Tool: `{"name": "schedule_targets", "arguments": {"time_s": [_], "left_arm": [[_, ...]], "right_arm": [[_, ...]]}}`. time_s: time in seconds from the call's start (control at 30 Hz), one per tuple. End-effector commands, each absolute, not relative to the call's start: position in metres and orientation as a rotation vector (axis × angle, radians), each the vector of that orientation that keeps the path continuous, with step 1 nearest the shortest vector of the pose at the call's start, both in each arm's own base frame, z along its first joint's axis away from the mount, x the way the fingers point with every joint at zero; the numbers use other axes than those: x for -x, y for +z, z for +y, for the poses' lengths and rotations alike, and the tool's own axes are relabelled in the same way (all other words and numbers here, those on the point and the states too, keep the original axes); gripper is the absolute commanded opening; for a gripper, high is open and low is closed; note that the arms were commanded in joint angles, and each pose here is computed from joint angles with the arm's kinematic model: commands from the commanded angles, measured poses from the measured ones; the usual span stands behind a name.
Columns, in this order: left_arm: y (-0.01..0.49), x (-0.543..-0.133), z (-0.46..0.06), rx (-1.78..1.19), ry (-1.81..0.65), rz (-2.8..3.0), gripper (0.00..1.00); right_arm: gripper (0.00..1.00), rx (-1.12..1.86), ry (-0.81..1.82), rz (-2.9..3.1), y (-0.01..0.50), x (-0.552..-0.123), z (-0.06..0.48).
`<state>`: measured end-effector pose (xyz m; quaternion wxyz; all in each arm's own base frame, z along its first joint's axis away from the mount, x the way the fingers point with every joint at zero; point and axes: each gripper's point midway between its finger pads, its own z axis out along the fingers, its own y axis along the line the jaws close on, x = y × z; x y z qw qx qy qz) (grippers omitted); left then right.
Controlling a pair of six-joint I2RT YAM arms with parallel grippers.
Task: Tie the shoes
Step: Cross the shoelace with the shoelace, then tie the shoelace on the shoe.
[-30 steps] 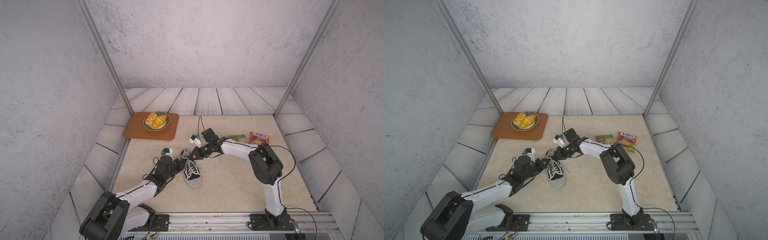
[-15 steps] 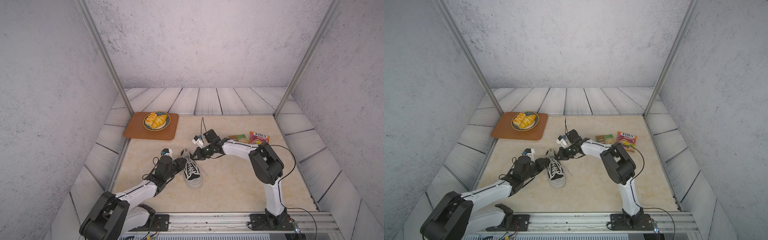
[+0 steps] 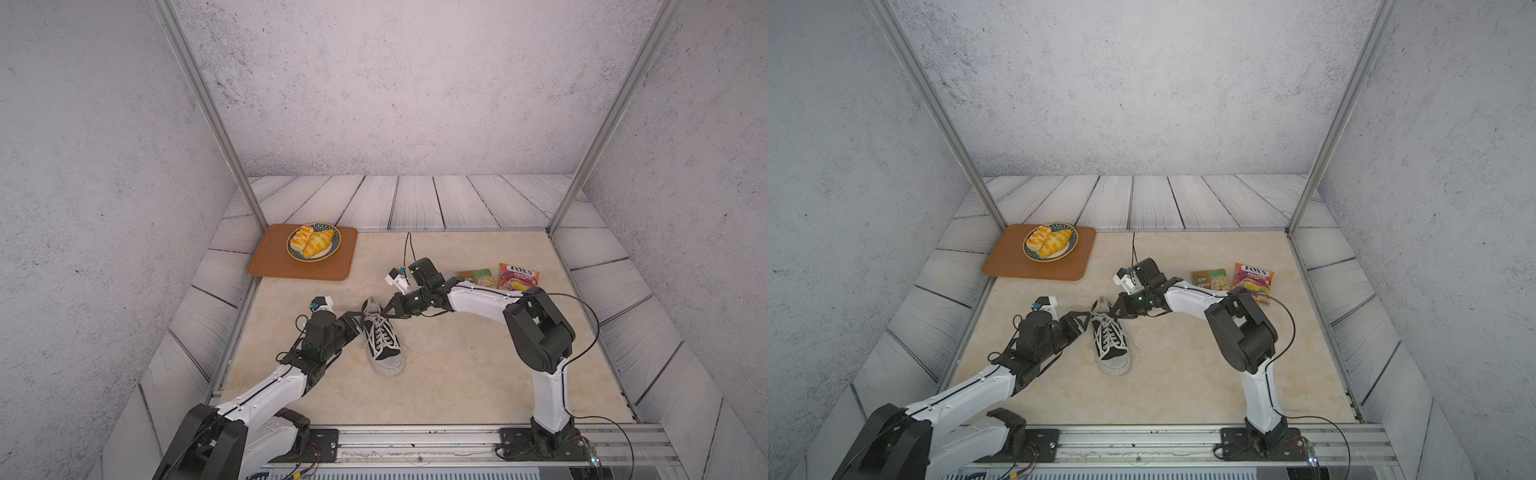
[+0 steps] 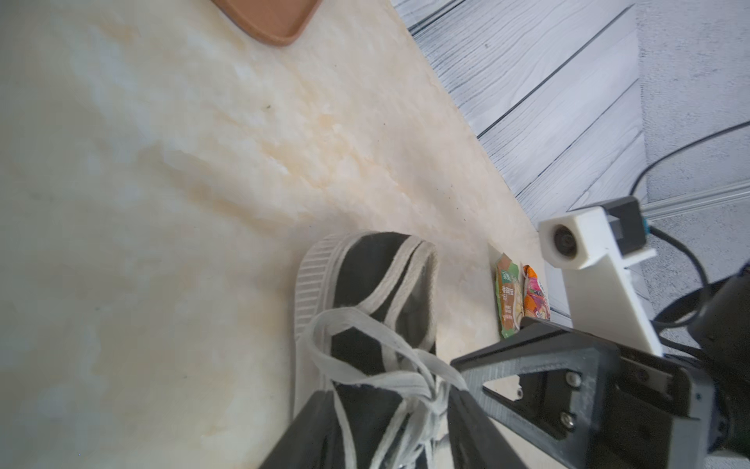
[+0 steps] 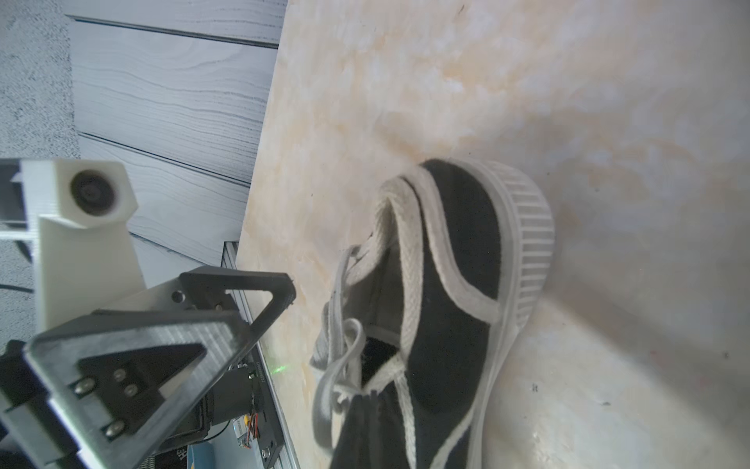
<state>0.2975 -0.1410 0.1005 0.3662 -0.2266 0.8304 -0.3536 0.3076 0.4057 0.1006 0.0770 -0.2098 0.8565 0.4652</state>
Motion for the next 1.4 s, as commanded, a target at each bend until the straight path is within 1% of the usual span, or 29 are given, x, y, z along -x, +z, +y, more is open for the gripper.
{"name": "schedule_targets", "arguments": {"time_s": [0.0,0.37,0.53,0.9,1.37], "left_arm": [[0.098,-0.305,-0.138,0.623,-0.911,2.158,0.52],[0.086,-0.33,-0.137,0.688,-1.034,2.134,0.5],[0.088,-0.337,-0.143,0.669,-1.101,2.138,0.48],[0.105,-0.336,-0.142,0.633,-1.084,2.141,0.48],[0.087,-0.34,-0.159,0.635,-1.132,2.233,0.45]], "right_arm": [[0.0,0.633,1.4,2.487,0.131,-0.31,0.404],[0.0,0.632,1.413,2.486,0.13,-0.309,0.404],[0.0,0.631,1.415,2.49,0.129,-0.308,0.404],[0.0,0.626,1.417,2.491,0.128,-0.31,0.405],[0.0,0.622,1.415,2.493,0.127,-0.31,0.406]]}}
